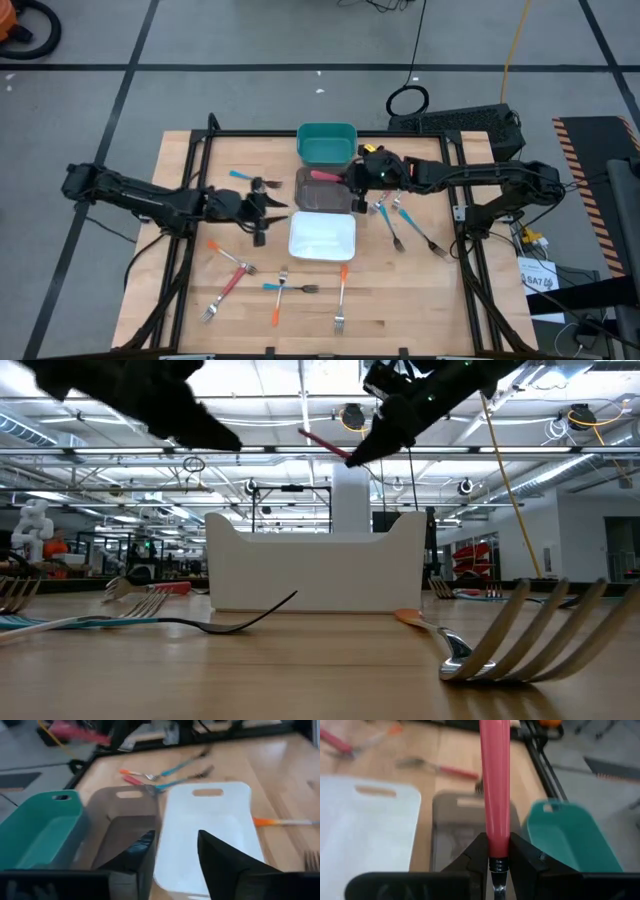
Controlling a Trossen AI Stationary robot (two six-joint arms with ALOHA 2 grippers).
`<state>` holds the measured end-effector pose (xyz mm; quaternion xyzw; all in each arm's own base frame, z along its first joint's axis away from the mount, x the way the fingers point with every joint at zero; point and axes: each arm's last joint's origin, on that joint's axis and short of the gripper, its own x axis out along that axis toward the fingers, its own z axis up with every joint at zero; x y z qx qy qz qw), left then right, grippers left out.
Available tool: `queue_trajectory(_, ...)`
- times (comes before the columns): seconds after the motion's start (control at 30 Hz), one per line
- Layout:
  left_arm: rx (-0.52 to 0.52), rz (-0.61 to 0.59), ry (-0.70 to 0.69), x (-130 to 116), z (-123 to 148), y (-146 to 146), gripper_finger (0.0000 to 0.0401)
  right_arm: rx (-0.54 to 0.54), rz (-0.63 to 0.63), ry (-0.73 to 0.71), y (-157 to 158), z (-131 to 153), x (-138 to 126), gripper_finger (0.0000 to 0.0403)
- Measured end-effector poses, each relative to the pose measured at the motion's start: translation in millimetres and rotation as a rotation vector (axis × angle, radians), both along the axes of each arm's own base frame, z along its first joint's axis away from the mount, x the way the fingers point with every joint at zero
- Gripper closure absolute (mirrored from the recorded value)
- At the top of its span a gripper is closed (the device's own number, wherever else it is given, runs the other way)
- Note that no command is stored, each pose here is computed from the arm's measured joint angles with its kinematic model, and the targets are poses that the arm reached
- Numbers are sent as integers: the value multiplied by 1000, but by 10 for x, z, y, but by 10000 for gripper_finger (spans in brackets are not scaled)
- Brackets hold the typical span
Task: Sort silverware by color (type)
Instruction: Put the bottom right pink fork into the black bin
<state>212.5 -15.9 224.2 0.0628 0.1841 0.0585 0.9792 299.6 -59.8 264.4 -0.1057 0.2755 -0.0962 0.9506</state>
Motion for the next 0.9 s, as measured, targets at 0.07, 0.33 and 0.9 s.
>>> queue_trajectory(0.07, -18, 50, -39, -134, -127, 47, 274, 22, 37, -65, -61, 50, 16, 355)
queue_trajectory(0.33, -85, 119, -90, -280, -231, 109, 279, 80, 30, -224, -273, 243, 96, 355)
queue_trajectory(0.9, -99, 125, -94, -279, -230, 111, 279, 177, 33, 52, -499, -27, 521, 354)
